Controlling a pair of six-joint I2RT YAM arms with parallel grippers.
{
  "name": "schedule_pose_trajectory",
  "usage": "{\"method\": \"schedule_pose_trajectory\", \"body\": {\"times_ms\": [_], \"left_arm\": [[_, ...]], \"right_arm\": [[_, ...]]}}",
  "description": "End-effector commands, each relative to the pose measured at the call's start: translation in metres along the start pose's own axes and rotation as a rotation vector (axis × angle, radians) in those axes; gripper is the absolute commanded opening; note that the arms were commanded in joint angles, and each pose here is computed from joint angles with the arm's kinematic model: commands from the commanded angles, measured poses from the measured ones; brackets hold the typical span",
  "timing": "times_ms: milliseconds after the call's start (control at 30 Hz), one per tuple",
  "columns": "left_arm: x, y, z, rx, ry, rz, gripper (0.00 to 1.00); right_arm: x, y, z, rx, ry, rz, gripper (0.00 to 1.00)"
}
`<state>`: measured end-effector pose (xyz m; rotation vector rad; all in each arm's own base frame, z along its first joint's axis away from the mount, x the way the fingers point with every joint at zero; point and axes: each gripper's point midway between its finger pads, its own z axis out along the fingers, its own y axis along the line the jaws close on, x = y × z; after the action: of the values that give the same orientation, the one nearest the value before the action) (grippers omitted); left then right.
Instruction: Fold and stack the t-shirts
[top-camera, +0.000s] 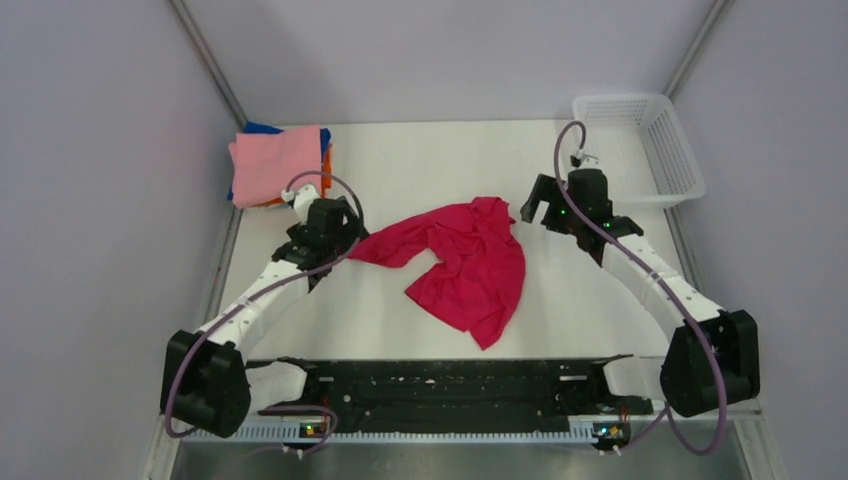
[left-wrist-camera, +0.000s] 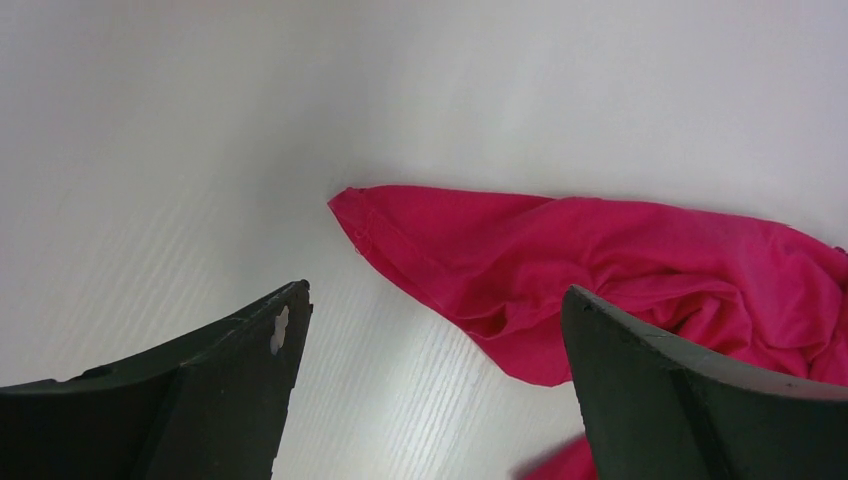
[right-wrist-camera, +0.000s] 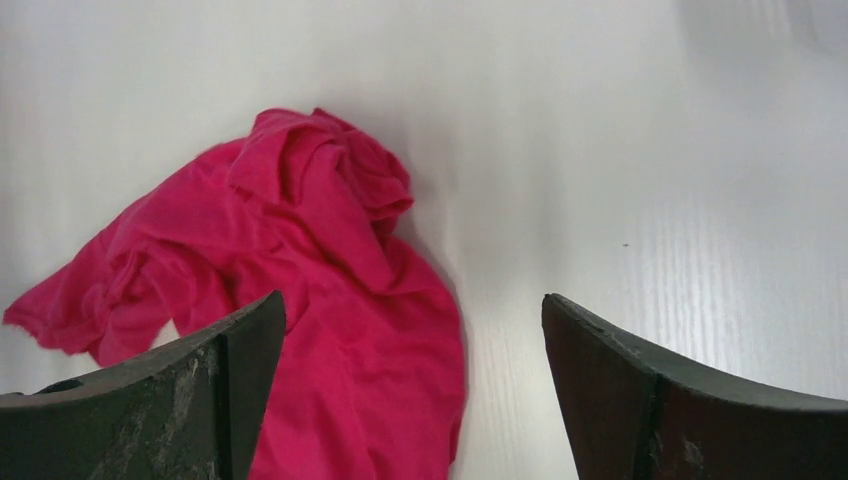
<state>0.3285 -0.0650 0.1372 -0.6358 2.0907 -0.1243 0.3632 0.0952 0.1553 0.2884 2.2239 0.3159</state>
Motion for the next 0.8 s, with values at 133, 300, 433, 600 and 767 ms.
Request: {"method": "schedule_pose_trajectory", "body": {"times_ms": [133,300,433,600,767], "left_arm": [[0.016,-0.003,0.037,-0.007,0.148,-0.058,0.95],[0.036,0.002,0.059,-0.035,0.228,-0.073,0.90],[0.048,0.002,0.073,-0.069,0.287,-0.066,0.87],[0.056,-0.001,0.089,-0.086,0.343,-0.051,0.77],[0.066,-0.009,0.103,-0.062,0.396,-0.047,0.56]], "right_arm": [[0.034,0.023,-0.010,-0.089,0.010,-0.048,0.96],[0.045,0.019,-0.013,-0.084,0.019,-0.056,0.96],[0.049,0.018,-0.010,-0.088,0.019,-0.055,0.96],[0.045,0.027,-0.004,-0.123,0.019,-0.071,0.96],[0.031,0.042,0.009,-0.161,-0.001,-0.098,0.96]]}}
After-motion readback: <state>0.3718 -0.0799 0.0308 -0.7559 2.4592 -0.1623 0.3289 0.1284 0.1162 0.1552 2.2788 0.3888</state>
